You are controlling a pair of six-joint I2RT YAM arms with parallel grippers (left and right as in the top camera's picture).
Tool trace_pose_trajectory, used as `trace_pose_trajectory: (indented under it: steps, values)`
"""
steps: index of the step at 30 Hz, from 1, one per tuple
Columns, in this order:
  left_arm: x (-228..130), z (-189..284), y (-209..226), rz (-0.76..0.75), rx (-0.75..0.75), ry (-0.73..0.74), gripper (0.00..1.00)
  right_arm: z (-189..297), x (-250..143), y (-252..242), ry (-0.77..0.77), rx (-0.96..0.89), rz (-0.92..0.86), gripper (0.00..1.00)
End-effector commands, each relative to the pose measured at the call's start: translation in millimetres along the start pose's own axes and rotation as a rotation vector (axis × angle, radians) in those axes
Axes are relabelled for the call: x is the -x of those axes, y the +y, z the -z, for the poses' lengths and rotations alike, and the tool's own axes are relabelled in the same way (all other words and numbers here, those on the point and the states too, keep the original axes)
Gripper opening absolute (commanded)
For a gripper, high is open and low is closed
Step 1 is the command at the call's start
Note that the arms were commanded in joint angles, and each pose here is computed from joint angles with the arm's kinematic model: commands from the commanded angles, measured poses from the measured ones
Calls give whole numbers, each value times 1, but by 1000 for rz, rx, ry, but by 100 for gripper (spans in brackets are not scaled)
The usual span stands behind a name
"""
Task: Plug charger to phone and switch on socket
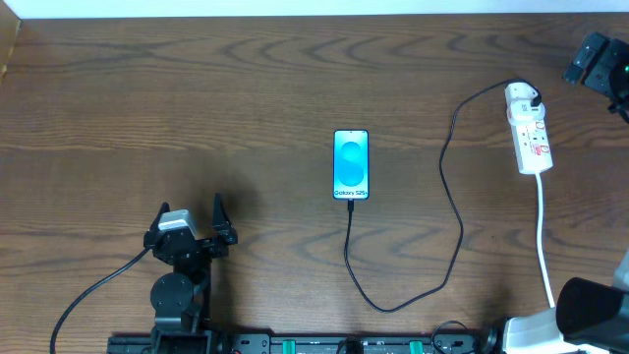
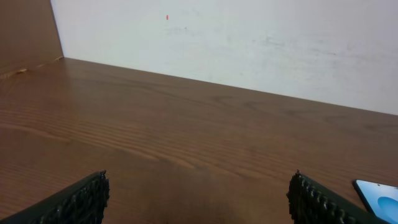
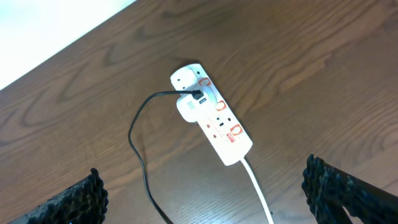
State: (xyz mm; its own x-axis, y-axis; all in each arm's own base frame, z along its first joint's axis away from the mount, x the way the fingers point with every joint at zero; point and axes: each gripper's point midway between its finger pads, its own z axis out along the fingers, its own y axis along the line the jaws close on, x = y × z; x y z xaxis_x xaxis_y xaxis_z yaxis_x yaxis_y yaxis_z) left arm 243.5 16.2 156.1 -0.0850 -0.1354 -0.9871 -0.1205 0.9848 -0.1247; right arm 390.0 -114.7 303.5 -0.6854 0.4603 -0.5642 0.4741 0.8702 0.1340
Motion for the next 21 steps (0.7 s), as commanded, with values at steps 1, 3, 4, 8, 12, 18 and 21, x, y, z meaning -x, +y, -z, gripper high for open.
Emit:
trace_pose_trajectory:
  steps: [1, 3, 4, 8, 12, 18, 21]
  values:
    - [-18, -1, 3, -23, 10, 48, 92, 4, 0, 1, -6, -5, -6, 99]
    - [-18, -1, 3, -23, 10, 48, 93, 3, 2, -8, -22, -53, 0, 99]
    - [-18, -1, 3, -23, 11, 48, 92, 2, 2, -10, -22, -63, 0, 99]
    - [-18, -1, 3, -23, 10, 48, 92, -13, -16, -18, 36, -85, -6, 99]
    - [-18, -1, 3, -23, 11, 48, 92, -27, -55, -33, 102, -121, -5, 99]
    - [-18, -1, 3, -23, 11, 48, 92, -45, -71, -37, -91, -72, -20, 99]
    - [-18, -1, 3, -23, 11, 48, 92, -48, -85, -39, -168, -48, -25, 99]
